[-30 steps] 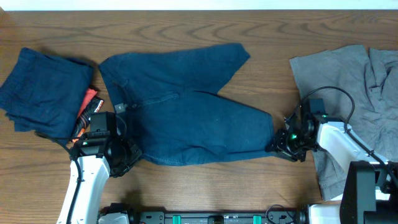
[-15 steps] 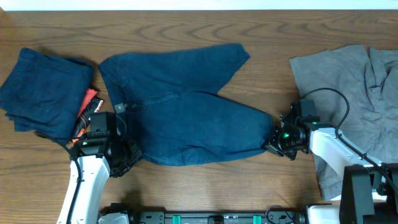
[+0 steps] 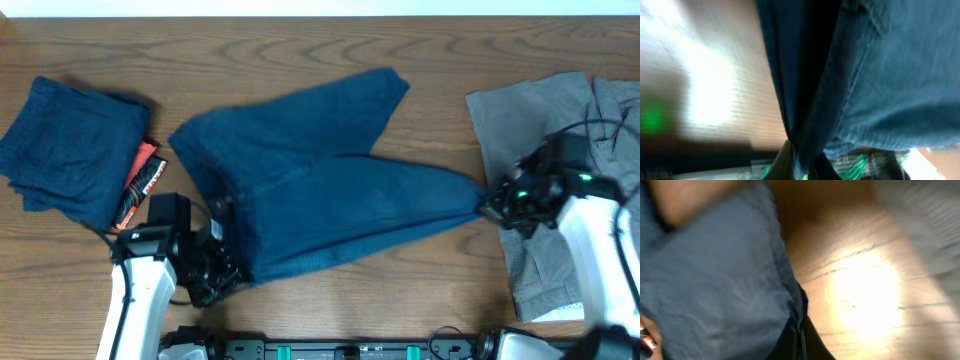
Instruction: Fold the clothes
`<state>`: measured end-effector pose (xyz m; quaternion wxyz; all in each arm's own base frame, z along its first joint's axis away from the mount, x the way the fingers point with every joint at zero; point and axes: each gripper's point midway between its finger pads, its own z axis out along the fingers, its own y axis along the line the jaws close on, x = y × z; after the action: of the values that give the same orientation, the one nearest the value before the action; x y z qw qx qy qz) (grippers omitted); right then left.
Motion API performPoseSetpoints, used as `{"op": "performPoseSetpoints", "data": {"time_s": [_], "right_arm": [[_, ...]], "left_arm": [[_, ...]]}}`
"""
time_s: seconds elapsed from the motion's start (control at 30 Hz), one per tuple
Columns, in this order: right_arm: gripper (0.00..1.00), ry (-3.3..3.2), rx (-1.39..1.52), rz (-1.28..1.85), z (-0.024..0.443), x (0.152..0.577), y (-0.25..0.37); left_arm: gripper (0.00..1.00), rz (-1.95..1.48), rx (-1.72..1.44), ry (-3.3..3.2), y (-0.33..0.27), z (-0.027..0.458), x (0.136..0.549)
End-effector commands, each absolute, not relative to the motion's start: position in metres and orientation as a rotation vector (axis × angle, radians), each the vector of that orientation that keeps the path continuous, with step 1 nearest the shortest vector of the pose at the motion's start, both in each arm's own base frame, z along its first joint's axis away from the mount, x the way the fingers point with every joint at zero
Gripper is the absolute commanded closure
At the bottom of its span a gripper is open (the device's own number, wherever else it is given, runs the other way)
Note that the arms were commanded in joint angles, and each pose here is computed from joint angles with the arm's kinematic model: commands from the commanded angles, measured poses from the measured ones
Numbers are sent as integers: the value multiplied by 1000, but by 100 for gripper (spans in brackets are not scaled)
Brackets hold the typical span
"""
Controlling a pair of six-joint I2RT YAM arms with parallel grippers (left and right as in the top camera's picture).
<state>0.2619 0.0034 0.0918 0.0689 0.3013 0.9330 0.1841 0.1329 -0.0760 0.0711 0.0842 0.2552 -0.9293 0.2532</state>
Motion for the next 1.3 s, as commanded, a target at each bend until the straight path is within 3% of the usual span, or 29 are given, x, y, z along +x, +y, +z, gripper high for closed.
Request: {"op": "performPoseSetpoints", "data": {"time_s": [0.0,0.13,0.3,0.7,0.87,1.27], "right_arm": [[99,2703,806,260,135,269,-44],[99,2640,723,224,171,267,-46],[99,2553,523,209,206,288,-38],[99,2169,95,276,264,403,30],[99,2095,20,313,252,449,57],[99,1953,-88,377,179,539,115]], "left_arm": [[94,763,631,-2834,-75,90,122],[94,792,588,-2912,-75,112,114],[94,748,620,-3212,-56,141,143],[94,330,1502,-3534,33,180,241],[94,255,1567,-3542,45,173,275],[94,44,1681,-3464,71,102,355]]}}
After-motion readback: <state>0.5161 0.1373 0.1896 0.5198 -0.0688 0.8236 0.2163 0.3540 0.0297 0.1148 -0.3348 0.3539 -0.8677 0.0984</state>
